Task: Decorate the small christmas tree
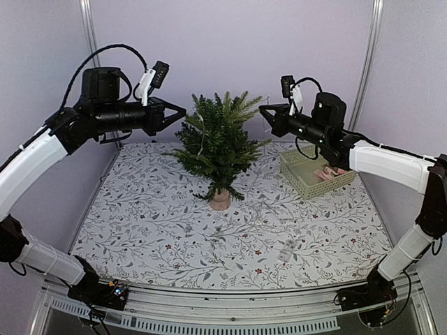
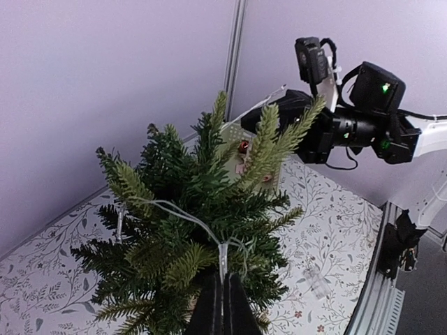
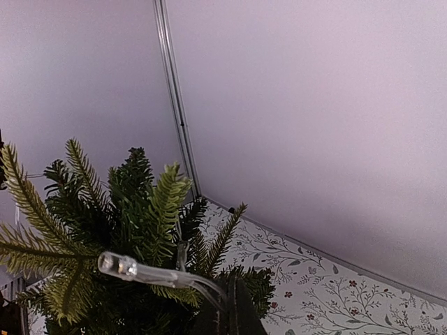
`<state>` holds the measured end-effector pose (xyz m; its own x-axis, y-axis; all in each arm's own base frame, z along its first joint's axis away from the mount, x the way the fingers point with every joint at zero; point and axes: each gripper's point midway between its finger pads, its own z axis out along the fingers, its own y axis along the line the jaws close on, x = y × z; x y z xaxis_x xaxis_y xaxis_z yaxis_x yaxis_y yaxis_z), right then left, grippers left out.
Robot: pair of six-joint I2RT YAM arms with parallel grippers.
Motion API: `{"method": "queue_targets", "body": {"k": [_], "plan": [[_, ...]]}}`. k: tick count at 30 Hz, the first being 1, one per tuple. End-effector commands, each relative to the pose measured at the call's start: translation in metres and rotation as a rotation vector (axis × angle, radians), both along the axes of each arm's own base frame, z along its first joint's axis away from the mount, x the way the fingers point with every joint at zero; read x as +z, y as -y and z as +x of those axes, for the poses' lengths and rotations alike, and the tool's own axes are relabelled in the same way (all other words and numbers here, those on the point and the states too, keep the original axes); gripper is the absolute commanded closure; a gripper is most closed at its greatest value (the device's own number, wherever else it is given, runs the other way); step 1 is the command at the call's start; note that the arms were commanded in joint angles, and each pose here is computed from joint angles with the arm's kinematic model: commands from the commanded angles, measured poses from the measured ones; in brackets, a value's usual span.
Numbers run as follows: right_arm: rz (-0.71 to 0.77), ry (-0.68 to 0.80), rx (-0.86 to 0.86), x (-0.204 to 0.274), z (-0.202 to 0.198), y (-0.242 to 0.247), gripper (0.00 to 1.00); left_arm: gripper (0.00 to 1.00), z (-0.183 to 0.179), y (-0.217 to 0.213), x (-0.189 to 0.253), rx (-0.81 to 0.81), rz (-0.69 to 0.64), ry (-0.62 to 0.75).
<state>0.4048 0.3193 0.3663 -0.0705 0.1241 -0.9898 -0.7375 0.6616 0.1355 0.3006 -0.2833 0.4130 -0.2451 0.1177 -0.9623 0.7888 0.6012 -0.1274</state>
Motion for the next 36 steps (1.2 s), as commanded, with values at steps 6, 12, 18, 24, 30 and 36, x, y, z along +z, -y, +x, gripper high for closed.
{"method": "queue_targets", "body": {"k": [6,12,18,24,30,36], "plan": [[0.022,0.041,0.025,0.019,-0.010,0.001,1.00,1.00,0.018,0.008,-0.056,0.070,0.139,-0.086],[0.018,0.039,0.052,0.017,-0.018,-0.002,1.00,1.00,0.025,0.007,-0.074,0.098,0.181,-0.103],[0.006,0.010,0.087,0.004,-0.027,-0.008,0.96,1.00,0.029,0.001,-0.076,0.129,0.195,-0.075],[-0.005,-0.007,0.060,-0.006,-0.033,0.002,0.81,0.84,0.030,-0.007,-0.067,0.143,0.189,-0.040],[0.004,-0.012,0.045,-0.006,-0.043,0.014,0.56,0.68,0.030,-0.014,-0.062,0.151,0.176,-0.028],[0.019,-0.026,0.027,-0.008,-0.053,0.029,0.31,0.50,0.023,-0.019,-0.055,0.141,0.159,-0.009]]}}
